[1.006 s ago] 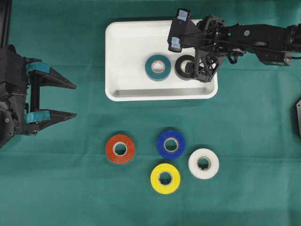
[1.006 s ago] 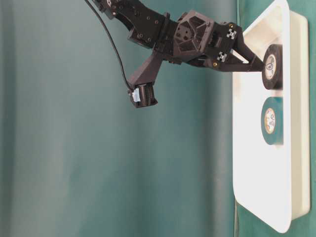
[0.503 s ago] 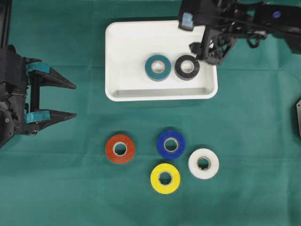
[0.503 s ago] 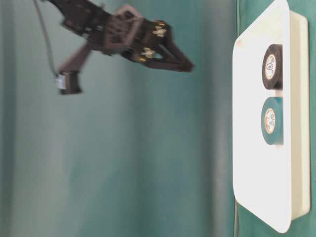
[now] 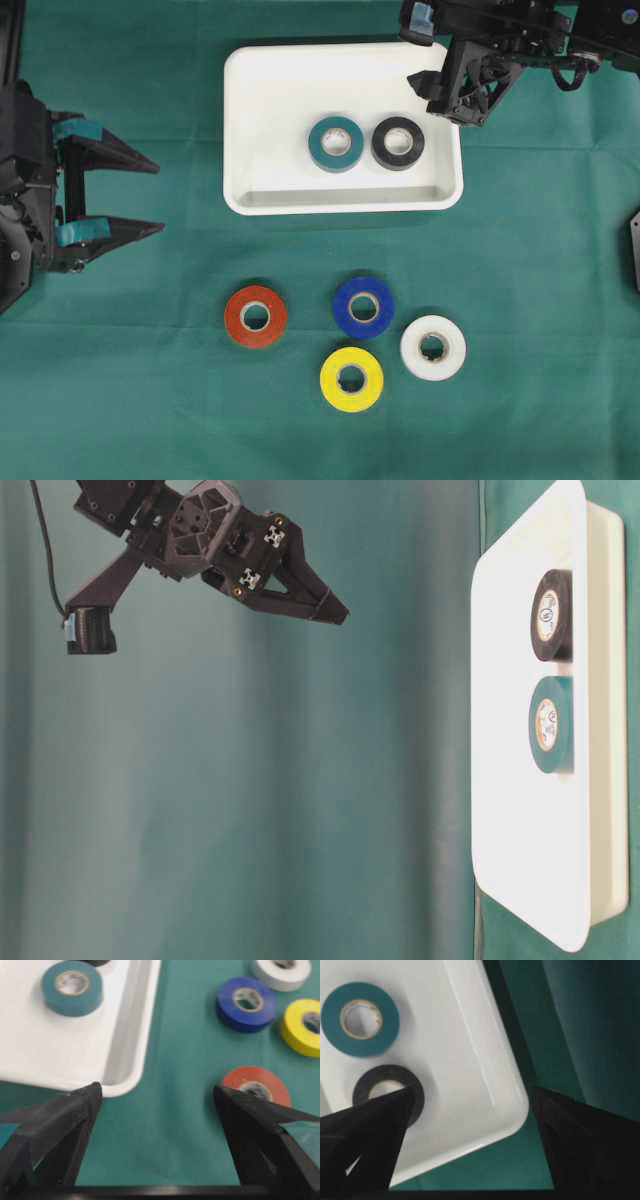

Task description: Pick up the tape from a random location and place it into the white case.

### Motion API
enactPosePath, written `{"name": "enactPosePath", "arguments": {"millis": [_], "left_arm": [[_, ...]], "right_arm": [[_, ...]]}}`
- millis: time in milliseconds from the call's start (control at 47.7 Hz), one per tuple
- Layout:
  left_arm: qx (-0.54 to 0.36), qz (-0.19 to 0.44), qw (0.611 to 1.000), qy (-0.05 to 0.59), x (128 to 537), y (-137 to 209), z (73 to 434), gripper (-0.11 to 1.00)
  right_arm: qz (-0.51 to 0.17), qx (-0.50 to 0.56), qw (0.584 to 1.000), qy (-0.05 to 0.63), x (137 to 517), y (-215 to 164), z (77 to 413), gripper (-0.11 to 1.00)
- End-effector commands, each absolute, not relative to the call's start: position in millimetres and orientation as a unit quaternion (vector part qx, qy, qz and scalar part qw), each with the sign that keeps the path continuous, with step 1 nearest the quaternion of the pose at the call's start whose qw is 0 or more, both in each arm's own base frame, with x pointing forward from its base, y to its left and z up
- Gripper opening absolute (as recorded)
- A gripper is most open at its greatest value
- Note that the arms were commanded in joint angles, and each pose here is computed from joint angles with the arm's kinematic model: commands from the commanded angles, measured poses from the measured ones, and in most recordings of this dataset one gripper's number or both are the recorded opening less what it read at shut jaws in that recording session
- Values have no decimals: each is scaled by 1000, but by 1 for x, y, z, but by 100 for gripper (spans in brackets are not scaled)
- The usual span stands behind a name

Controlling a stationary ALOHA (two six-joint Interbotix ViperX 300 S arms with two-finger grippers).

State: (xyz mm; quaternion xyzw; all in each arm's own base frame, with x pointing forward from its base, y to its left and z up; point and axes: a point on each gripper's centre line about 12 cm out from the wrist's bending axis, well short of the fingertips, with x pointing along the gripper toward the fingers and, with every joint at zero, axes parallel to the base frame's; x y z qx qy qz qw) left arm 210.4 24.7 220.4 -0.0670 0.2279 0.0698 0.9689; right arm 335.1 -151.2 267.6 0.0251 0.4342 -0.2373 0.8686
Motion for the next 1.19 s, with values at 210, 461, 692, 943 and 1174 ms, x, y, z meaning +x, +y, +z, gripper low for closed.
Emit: {"name": "enactPosePath", "arguments": {"millis": [210,461,692,943,1174], "left_arm": [[-69,78,970,221,212,29,224,99],[-67,77,970,221,212,29,225,99],[-68,77,970,221,212,29,225,99],[-68,77,970,219,211,28,225,99],[-68,77,971,218,211,28,226,99]], "right_arm": [[-142,3,908,394,362,-78,284,90],[-81,-6,921,381,370,-26,285,90],[-78,-5,927,368,340,-23,286,90],[-68,-4,952,298,289,-20,301,90],[-68,-3,967,246,237,-21,297,90]]}}
